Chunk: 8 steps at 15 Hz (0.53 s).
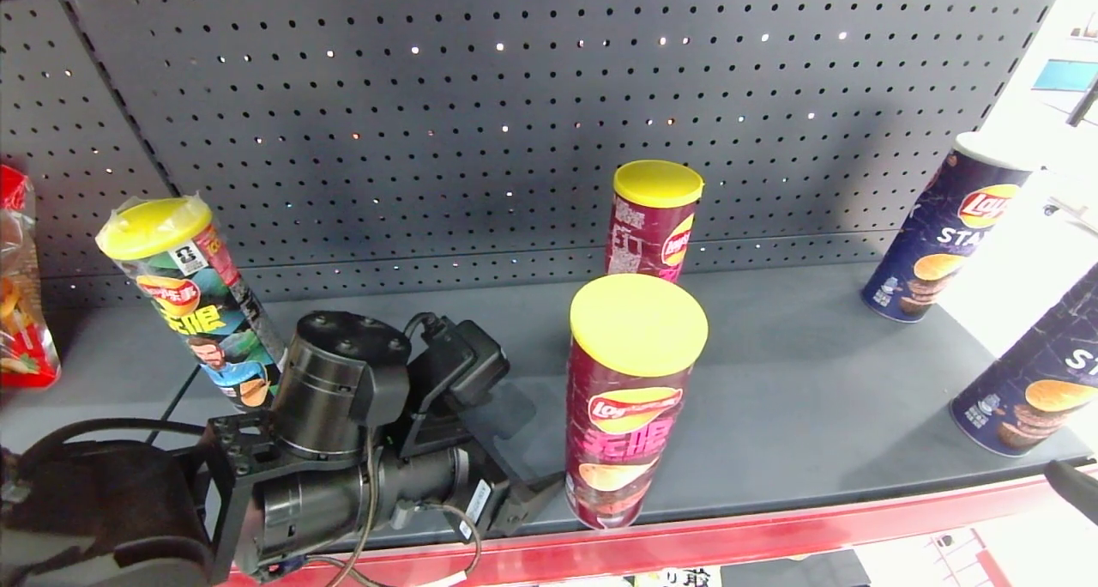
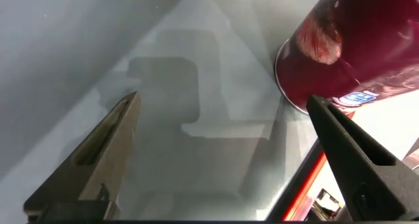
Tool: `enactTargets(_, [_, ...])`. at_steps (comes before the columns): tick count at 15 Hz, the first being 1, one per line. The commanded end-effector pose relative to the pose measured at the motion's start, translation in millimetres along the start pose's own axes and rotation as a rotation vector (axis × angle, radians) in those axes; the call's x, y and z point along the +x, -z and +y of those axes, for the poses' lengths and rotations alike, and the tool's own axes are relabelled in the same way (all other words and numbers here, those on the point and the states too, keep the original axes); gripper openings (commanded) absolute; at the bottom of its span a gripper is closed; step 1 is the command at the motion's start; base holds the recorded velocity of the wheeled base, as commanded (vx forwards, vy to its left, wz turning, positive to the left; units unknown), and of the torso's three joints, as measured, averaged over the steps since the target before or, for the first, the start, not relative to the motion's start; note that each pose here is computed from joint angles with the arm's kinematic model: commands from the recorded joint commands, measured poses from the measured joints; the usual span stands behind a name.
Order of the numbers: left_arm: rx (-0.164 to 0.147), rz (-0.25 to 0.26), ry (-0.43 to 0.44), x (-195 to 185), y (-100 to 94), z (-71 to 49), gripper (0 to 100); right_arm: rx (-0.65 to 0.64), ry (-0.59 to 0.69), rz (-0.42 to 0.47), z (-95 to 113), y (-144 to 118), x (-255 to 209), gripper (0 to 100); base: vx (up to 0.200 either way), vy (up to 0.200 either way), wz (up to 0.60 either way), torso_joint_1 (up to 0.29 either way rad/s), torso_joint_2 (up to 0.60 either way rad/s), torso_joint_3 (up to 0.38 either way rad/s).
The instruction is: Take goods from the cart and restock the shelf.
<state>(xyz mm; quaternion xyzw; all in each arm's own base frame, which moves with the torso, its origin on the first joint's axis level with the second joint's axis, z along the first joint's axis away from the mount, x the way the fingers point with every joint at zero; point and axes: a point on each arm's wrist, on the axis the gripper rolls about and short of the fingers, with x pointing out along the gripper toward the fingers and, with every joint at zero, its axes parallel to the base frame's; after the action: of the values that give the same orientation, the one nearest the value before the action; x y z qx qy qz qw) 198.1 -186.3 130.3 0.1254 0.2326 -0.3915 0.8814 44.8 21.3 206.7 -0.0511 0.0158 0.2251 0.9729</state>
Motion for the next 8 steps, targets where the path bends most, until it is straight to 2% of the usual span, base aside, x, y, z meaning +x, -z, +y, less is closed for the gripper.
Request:
enactTargets(1, [0.000,0.004,0.001,3.2,-0.2,0.0,100,0.000,0.001,0.002,-0.1,0.0,0.4,100,0.000,0.000,0.00,0.000,0.00,0.000])
enactTargets(8, [0.008,-0.001,0.004,11.4,-4.9,0.0,100,0.000,0.003,0.002,-0.2,0.0,0.4,100,0.000,0.000,0.00,0.000,0.00,0.000])
